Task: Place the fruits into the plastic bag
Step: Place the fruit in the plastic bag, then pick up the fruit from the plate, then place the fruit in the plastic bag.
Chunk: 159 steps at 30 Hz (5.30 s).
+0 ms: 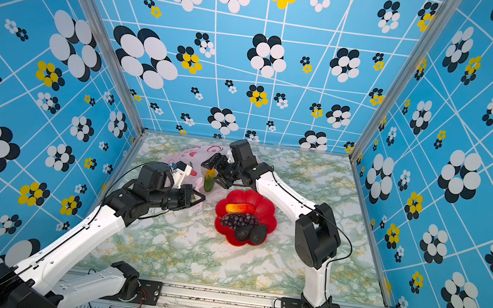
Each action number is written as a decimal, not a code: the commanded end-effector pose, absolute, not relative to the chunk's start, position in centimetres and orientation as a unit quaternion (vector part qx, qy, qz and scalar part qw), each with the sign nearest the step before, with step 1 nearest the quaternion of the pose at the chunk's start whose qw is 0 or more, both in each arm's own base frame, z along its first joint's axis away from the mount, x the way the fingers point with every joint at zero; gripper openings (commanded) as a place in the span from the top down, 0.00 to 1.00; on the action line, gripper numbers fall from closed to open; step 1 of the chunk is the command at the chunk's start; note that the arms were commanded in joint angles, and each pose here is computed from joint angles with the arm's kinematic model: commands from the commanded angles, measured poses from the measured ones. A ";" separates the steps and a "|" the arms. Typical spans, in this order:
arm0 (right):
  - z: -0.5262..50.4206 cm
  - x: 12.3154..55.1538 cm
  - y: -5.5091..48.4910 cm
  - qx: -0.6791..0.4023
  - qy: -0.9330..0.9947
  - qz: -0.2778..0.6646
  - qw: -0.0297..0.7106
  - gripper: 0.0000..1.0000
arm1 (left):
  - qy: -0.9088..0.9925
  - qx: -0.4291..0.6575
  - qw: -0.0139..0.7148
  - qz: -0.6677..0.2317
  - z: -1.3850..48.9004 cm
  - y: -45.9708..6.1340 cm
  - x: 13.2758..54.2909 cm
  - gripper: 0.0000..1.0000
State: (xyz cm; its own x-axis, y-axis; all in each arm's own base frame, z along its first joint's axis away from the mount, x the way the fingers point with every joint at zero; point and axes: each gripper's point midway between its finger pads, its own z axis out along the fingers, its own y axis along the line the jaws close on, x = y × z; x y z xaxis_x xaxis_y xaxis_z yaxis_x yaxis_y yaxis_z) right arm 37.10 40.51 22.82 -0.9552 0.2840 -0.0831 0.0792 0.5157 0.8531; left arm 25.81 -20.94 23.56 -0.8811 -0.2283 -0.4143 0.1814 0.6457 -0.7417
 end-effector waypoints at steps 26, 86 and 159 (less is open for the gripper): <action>16.0 21.7 21.0 -0.045 0.997 0.069 0.012 0.07 | 0.879 0.014 0.238 -0.413 23.5 -22.0 25.3 1.00; 9.2 23.1 20.6 -0.026 0.999 -0.030 -0.018 0.48 | 0.883 0.022 0.231 -0.408 23.6 -21.6 23.4 1.00; 19.6 39.7 34.9 0.099 0.909 0.387 0.124 0.17 | 0.884 0.051 0.272 -0.376 25.7 -21.5 23.9 1.00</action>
State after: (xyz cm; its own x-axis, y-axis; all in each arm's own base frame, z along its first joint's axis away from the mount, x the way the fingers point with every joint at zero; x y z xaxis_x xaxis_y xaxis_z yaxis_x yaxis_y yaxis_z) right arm 40.28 37.65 15.92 -0.9606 0.2727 -0.0528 0.1437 0.6506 0.7457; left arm 23.70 -21.59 25.31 -0.8566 -0.0926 -0.5076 0.2913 0.7251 -0.6240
